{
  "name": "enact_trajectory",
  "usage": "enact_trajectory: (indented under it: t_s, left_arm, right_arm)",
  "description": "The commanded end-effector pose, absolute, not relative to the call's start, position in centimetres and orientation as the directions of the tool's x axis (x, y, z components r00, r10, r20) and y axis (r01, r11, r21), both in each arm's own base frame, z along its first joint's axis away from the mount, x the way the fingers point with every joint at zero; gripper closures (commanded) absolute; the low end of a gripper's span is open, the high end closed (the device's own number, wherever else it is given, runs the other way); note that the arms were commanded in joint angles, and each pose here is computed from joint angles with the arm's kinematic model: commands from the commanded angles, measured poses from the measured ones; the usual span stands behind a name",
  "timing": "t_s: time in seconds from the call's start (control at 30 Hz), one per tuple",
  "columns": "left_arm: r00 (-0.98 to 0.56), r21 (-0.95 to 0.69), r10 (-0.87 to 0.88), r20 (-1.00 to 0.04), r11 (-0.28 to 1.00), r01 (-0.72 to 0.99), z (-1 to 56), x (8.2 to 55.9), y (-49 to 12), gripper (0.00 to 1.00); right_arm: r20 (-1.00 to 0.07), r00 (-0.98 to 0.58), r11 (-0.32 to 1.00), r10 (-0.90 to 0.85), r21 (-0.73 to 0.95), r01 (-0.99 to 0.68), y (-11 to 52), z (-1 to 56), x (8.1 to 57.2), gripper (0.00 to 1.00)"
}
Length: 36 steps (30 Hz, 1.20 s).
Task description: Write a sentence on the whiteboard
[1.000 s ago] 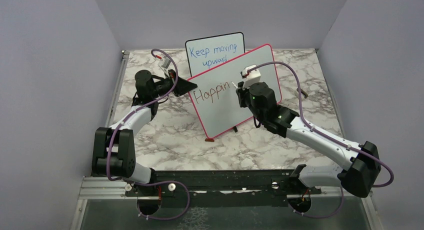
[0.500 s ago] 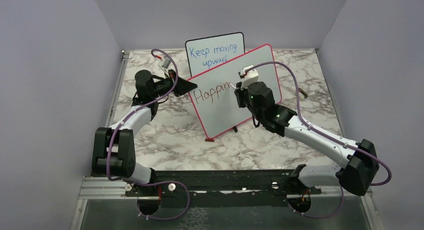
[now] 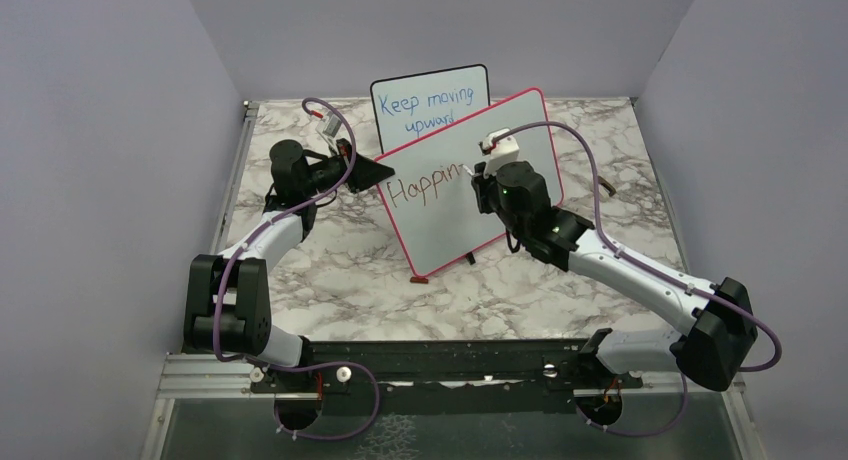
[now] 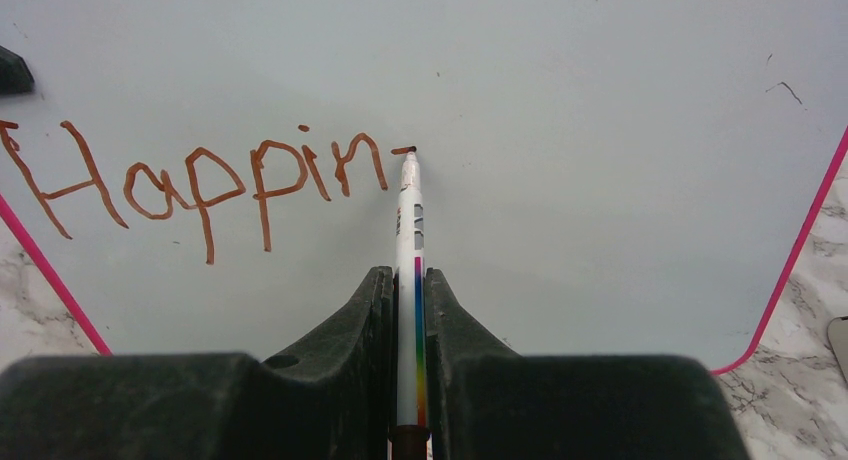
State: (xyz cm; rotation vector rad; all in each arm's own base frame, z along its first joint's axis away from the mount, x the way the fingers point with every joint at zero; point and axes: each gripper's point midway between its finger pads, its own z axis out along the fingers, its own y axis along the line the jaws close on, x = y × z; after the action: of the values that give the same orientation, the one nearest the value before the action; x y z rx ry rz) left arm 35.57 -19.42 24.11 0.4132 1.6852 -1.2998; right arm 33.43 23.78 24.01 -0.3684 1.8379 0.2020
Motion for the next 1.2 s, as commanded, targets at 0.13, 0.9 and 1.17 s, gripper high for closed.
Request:
enact_trajectory:
  t_s: [0.13,0.9,1.17]
  left_arm:
    - [-0.531,-0.575,-0.227,-0.817,0.395,0.716,22.2,35.7,-19.5,1.0]
    - [-0.529,-0.574,-0.227,-0.817,0.395,0.717,22.3,35.7,-19.5,1.0]
    - [-0.529,-0.574,-0.227,-0.818,0.395,0.717,22.3,35.8,-19.5,1.0]
  right_arm:
    - [-0.963,-0.235,0.946,-0.129,-0.048,-0.32,23.2,24.6,34.3,0.99]
    - [-0.977,-0.18,0.921,-0.117,-0.039,-0.388,24.8,26.6,34.7,0.99]
    - [-0.975,-0.181,0.91,-0.127,-0.042,-0.412,25.1,26.5,34.5,0.99]
